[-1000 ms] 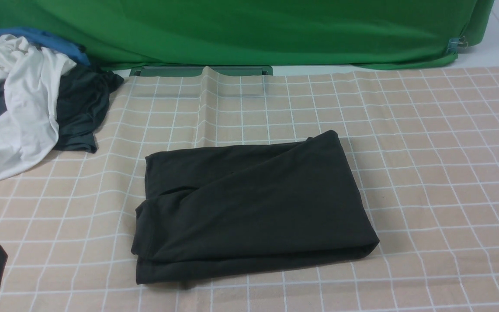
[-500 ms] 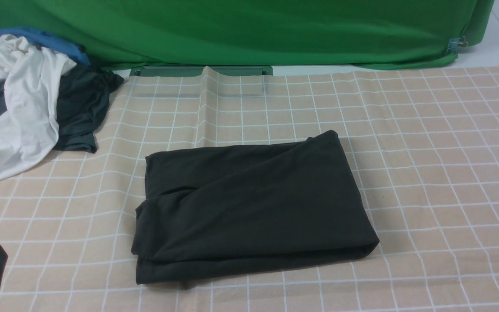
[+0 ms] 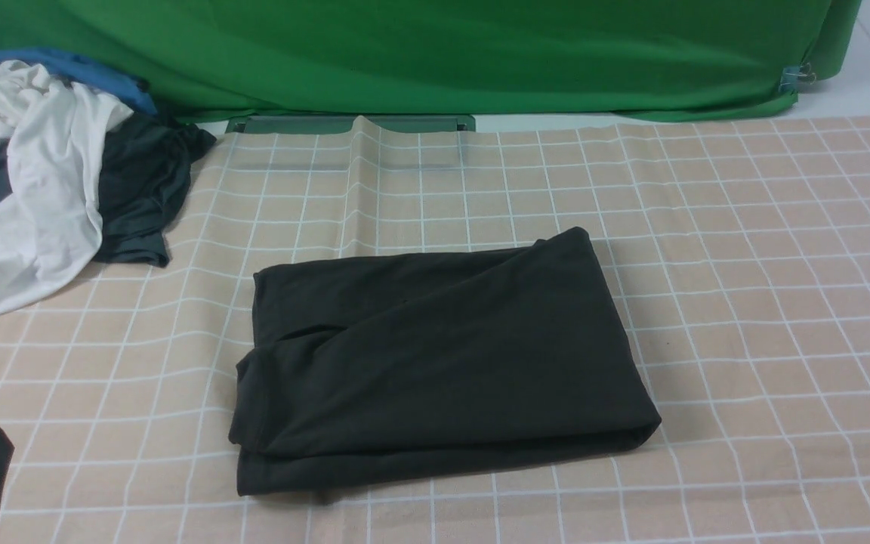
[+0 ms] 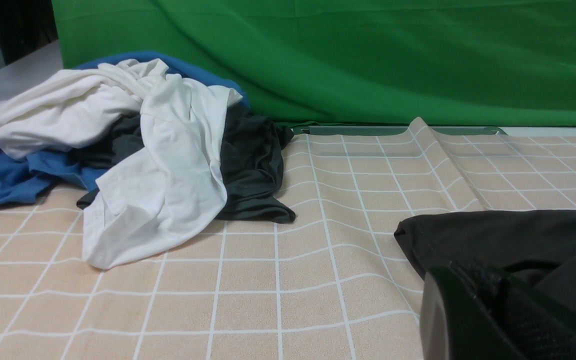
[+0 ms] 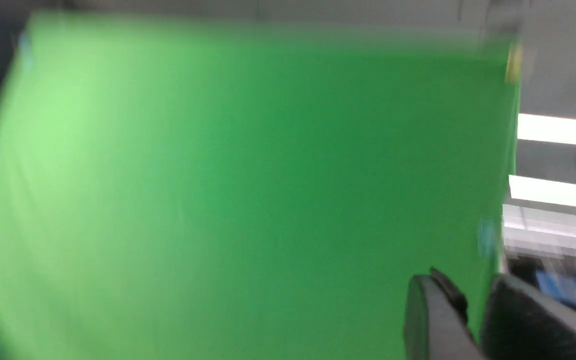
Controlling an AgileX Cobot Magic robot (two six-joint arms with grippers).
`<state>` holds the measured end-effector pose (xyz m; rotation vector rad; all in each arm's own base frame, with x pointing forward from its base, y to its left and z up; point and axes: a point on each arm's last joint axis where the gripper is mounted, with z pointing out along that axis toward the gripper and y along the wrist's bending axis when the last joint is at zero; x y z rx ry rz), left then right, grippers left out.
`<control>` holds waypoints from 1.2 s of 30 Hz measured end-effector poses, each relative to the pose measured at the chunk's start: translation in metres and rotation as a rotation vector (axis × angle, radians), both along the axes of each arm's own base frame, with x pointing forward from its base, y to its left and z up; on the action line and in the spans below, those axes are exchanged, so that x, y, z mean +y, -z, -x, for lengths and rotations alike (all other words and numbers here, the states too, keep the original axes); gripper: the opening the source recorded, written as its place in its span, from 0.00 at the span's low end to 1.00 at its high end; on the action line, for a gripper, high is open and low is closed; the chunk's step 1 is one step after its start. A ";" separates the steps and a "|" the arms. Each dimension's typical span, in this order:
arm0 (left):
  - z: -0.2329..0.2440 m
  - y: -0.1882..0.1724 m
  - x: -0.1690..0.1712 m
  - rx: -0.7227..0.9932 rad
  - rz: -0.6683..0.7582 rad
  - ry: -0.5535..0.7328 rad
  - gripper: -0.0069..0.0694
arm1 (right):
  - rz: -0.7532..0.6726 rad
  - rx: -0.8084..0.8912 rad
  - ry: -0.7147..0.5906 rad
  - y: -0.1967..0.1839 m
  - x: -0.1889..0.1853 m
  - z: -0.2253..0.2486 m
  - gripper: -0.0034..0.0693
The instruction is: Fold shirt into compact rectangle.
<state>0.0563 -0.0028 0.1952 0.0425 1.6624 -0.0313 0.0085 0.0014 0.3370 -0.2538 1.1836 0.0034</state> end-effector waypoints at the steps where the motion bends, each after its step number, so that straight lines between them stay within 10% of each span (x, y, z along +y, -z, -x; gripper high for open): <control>1: 0.000 0.000 0.000 0.000 -0.002 0.000 0.12 | 0.035 0.090 0.035 0.014 0.001 -0.007 0.32; 11: 0.000 0.000 0.000 0.000 -0.002 0.000 0.12 | 0.089 0.488 0.138 0.142 0.002 -0.047 0.34; 36: 0.000 0.000 0.000 0.000 -0.002 0.000 0.12 | -0.045 0.540 0.199 0.149 -0.002 -0.047 0.35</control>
